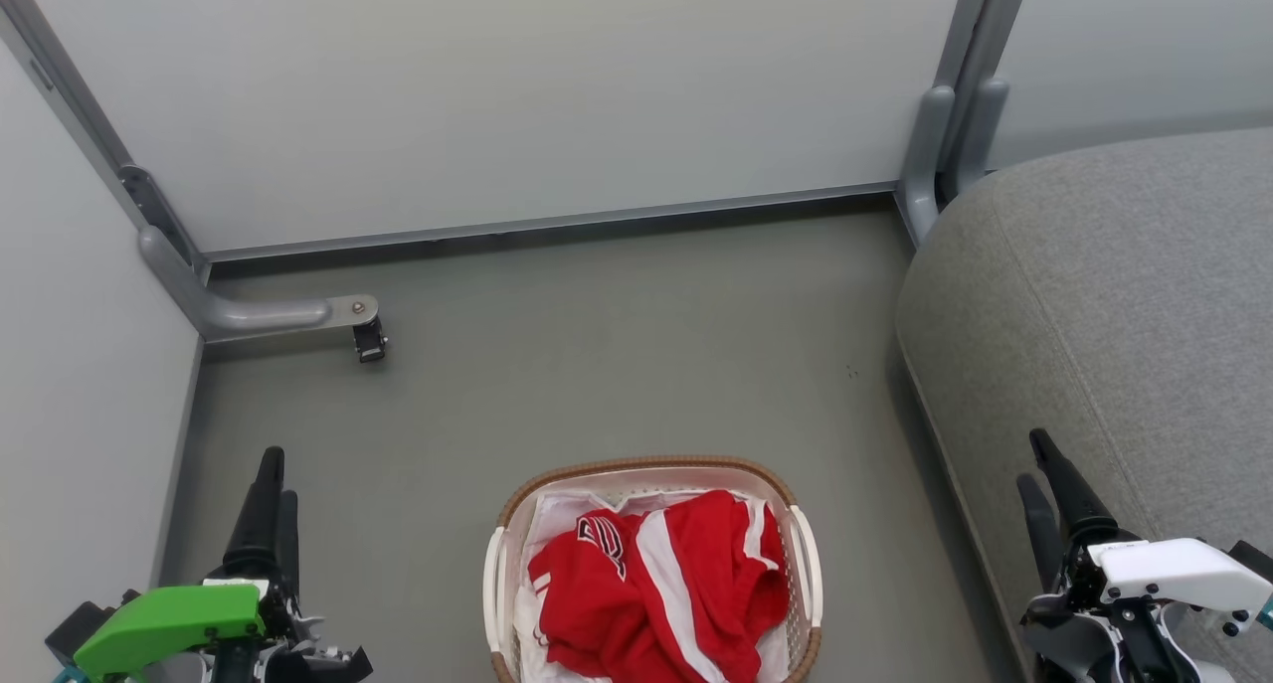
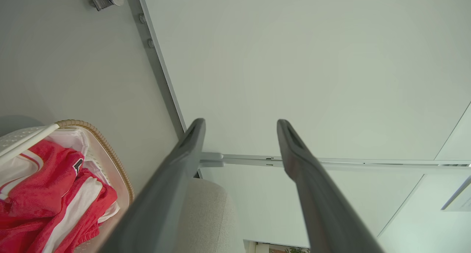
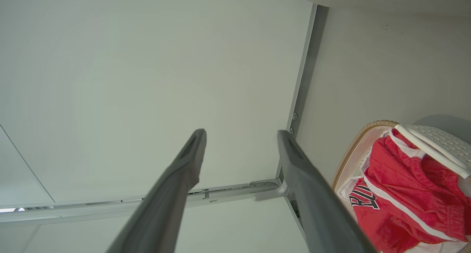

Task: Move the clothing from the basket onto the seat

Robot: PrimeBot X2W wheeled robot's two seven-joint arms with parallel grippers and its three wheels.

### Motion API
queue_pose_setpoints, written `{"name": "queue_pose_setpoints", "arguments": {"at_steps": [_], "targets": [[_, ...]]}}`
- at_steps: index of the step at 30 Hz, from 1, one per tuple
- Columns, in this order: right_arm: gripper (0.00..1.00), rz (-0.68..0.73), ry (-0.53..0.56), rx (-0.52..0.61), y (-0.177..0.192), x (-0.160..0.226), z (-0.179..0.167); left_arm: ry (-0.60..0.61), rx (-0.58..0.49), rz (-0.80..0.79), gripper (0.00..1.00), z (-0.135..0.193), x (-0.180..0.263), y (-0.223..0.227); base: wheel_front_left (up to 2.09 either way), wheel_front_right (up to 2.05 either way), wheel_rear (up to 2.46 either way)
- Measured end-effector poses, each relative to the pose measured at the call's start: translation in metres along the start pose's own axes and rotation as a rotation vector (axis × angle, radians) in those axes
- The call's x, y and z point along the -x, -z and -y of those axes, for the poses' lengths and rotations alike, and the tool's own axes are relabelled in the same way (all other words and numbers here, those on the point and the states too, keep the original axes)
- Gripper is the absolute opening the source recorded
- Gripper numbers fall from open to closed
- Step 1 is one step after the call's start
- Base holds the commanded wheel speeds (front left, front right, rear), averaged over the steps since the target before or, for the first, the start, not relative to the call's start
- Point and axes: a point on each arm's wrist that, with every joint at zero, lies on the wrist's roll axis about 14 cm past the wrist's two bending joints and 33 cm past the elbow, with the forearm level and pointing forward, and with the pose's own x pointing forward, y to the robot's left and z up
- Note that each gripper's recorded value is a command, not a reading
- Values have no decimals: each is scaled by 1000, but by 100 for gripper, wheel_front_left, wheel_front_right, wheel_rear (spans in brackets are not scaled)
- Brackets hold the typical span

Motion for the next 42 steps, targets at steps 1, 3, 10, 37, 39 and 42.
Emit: {"name": "queue_pose_setpoints", "arguments": {"at_steps": [1, 3, 10, 37, 39, 42], "targets": [[100, -1, 1, 13, 0, 0, 0, -2, -18, 4, 100, 0, 0, -1, 0, 0, 0], [100, -1, 3, 42, 1, 0, 0, -3, -45, 9, 100, 0, 0, -2, 0, 0, 0], [100, -6, 7, 199, 1, -1, 0, -8, -200, 27, 100, 0, 0, -6, 0, 0, 0], [100, -50, -47, 691, 23, -4, -7, -31, -744, 36, 100, -7, 11, -5, 0, 0, 0], [100, -54, -53, 722, 25, -4, -7, -36, -785, 34, 100, -9, 13, -6, 0, 0, 0], [100, -62, -61, 765, 28, -3, -8, -38, -837, 29, 100, -10, 15, -5, 0, 0, 0]]}}
